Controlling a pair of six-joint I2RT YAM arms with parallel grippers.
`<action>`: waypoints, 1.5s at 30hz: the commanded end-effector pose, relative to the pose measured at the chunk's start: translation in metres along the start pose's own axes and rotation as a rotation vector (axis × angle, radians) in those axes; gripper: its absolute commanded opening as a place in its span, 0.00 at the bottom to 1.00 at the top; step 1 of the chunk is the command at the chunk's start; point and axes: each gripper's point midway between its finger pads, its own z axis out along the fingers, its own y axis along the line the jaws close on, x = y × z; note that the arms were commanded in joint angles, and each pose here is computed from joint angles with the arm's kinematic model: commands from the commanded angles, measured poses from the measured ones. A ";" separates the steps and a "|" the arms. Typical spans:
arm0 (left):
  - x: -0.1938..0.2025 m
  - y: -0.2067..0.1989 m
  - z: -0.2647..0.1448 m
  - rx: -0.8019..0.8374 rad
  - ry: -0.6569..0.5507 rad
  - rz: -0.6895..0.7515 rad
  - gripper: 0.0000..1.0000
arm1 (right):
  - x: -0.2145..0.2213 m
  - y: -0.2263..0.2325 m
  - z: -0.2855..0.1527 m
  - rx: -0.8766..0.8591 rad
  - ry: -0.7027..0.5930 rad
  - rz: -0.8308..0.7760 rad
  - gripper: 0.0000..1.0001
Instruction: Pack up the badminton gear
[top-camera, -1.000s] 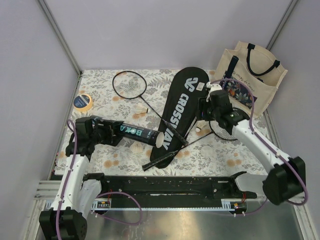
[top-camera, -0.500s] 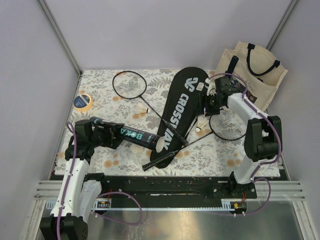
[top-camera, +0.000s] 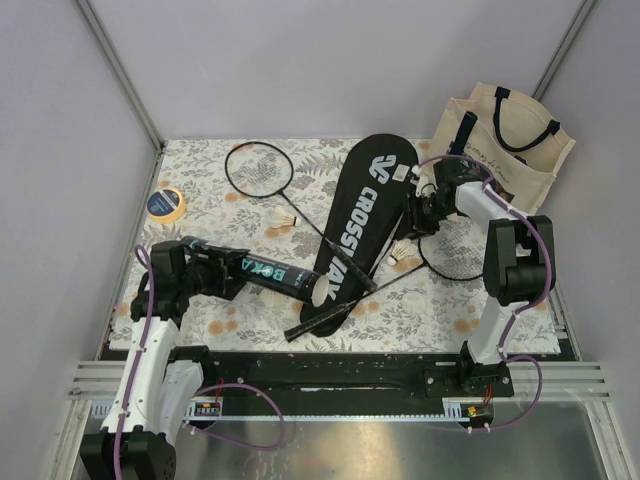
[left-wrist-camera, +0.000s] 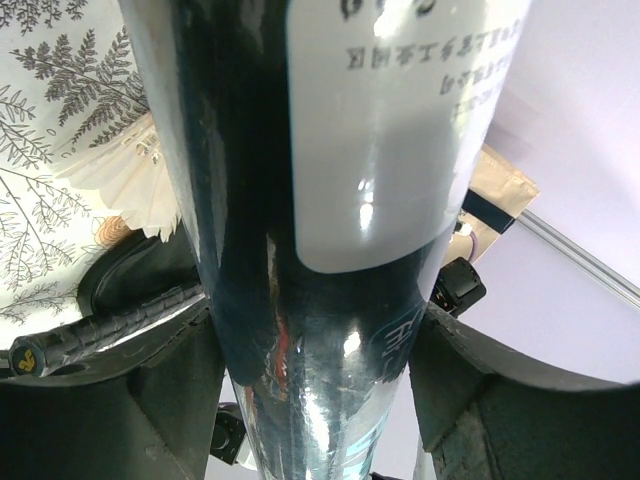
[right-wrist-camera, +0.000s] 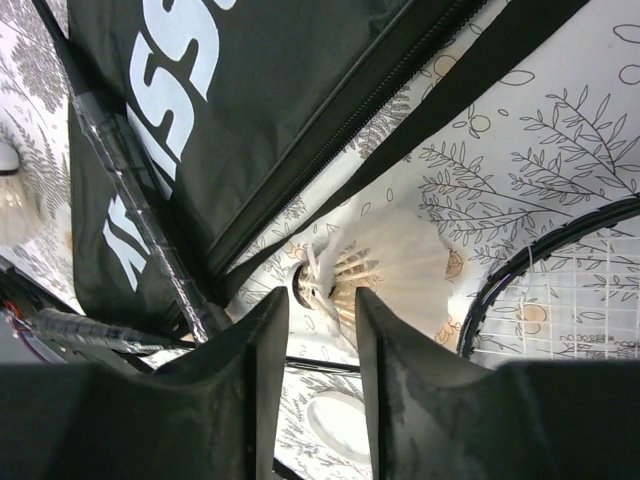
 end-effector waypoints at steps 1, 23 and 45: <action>0.005 -0.010 -0.003 0.052 0.026 0.035 0.27 | -0.002 0.001 -0.007 -0.040 0.005 -0.006 0.36; 0.003 0.001 0.003 0.023 0.029 0.013 0.27 | 0.033 0.020 -0.014 -0.169 0.016 0.050 0.23; -0.010 -0.024 -0.001 0.020 -0.045 -0.242 0.27 | 0.033 0.171 -0.143 -0.333 -0.717 -0.173 0.00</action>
